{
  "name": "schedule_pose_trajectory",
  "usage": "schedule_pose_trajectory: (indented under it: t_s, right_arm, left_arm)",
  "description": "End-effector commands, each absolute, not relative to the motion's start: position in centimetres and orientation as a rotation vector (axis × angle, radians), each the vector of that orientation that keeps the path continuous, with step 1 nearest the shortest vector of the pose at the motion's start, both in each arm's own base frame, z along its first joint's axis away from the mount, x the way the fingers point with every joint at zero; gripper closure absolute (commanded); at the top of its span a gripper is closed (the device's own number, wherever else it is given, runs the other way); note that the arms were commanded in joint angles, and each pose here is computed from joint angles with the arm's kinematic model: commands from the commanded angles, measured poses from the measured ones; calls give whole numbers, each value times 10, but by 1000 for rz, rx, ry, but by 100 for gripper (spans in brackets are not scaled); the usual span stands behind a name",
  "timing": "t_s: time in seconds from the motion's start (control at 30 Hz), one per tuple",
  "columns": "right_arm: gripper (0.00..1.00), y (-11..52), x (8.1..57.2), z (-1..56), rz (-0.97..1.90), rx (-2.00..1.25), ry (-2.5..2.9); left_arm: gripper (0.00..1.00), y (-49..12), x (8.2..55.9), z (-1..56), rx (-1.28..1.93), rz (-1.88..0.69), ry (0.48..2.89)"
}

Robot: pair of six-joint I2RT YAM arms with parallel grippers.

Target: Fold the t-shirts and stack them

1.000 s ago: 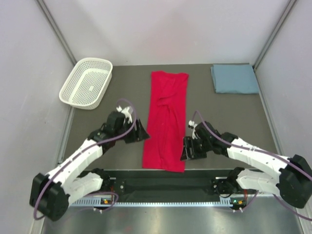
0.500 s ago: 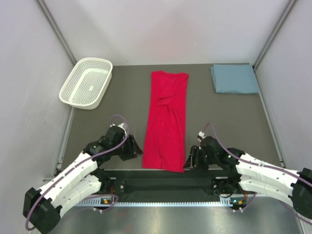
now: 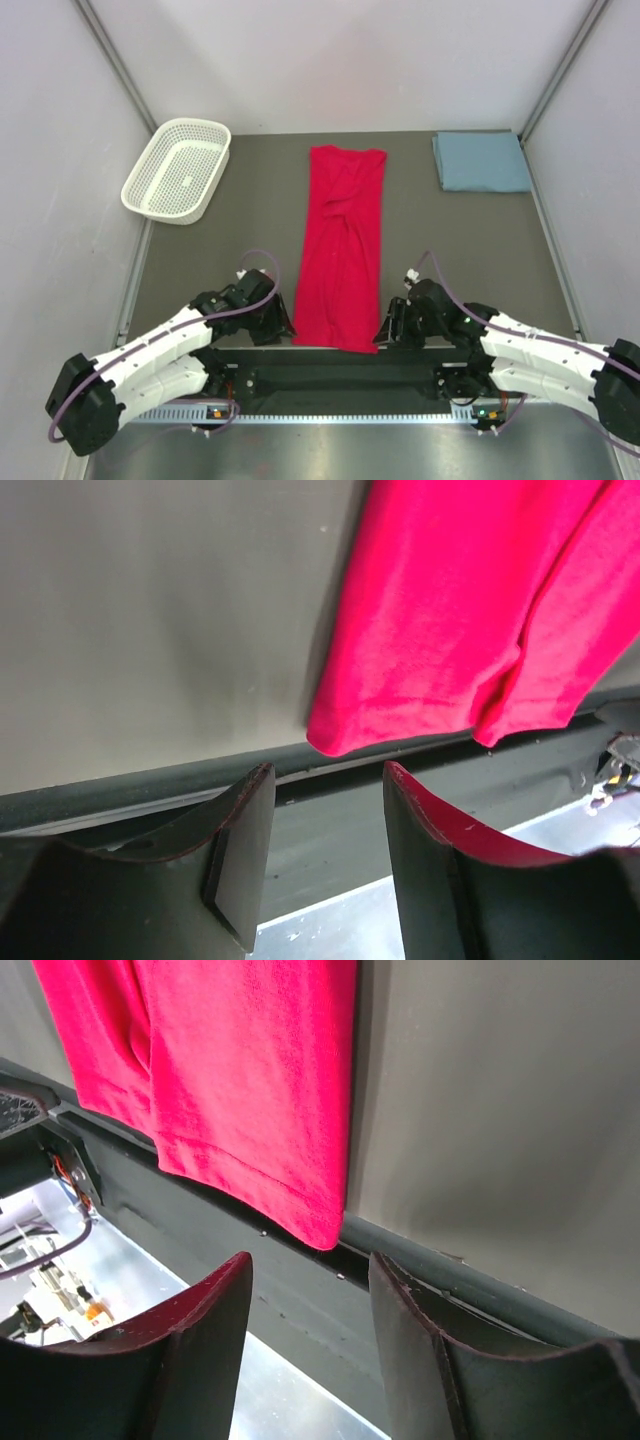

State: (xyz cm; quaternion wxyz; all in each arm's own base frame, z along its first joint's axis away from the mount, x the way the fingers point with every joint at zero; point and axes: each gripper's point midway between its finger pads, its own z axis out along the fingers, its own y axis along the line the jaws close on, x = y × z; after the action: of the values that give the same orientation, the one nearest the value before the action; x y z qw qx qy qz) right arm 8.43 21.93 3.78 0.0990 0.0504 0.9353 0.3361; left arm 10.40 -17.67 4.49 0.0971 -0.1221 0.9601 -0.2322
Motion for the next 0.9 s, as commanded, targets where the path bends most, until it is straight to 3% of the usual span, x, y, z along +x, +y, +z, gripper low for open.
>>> schedule_pose_trajectory:
  t_s: [0.0,0.53,0.87]
  right_arm:
    - [49,227,86,39,1033,132,2733]
    - [49,232,84,29,1023,124,2765]
    - [49,237,87,25,1035,129,2764]
  left_arm:
    - [48,-177,109,40,-411,-667,2822]
    - [57,-189,112,22,-415,-662,2852]
    - [74,-195,115,21,-392,-683,2853]
